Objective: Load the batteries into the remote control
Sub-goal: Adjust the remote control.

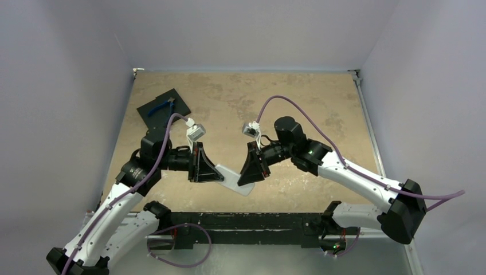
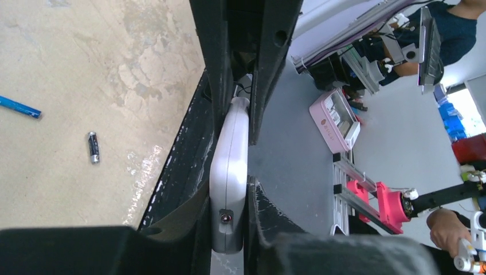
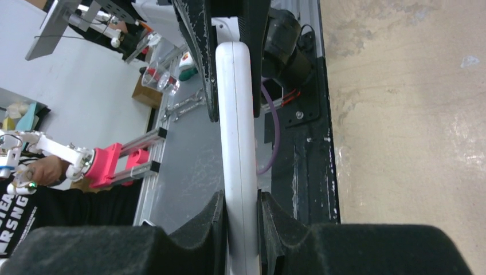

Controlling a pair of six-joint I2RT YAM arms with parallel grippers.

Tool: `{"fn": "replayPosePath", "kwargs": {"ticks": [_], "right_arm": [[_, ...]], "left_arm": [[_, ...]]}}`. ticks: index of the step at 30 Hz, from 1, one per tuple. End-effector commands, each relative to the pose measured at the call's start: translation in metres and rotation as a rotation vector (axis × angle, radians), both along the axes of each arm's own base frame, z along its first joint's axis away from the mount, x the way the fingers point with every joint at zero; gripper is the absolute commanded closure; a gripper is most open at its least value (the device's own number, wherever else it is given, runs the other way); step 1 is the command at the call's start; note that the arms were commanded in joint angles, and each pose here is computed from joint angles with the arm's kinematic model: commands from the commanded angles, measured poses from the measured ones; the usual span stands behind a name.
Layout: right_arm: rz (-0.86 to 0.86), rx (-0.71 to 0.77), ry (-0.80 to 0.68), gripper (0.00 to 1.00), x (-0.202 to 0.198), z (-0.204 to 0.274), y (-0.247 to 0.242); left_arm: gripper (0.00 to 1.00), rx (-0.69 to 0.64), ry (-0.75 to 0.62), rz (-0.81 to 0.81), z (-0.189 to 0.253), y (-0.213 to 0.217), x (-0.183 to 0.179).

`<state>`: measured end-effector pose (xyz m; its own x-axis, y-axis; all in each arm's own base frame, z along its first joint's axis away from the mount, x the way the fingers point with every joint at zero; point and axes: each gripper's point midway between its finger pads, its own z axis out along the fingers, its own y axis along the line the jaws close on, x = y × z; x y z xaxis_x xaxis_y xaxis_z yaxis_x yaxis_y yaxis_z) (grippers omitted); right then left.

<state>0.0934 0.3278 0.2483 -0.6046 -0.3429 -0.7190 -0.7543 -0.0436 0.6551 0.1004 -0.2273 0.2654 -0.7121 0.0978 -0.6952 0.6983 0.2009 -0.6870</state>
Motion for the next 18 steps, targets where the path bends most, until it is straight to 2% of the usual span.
{"fn": "replayPosePath", "kwargs": {"ticks": [1, 5, 11, 18], "right_arm": [[-0.016, 0.028, -0.030, 0.92, 0.003, 0.009, 0.000], [-0.049, 0.019, -0.058, 0.80, 0.008, 0.007, -0.001], [-0.136, -0.007, -0.083, 0.55, 0.018, 0.000, -0.006], [-0.272, -0.047, -0.108, 0.41, 0.033, -0.006, -0.017]], "left_arm": [[1.00, 0.013, -0.004, 0.034, -0.002, -0.001, 0.009], [1.00, 0.021, -0.008, 0.054, -0.006, 0.000, 0.011], [1.00, 0.013, -0.006, 0.087, -0.007, 0.000, 0.016], [1.00, 0.007, 0.006, 0.129, -0.011, 0.000, 0.022]]}}
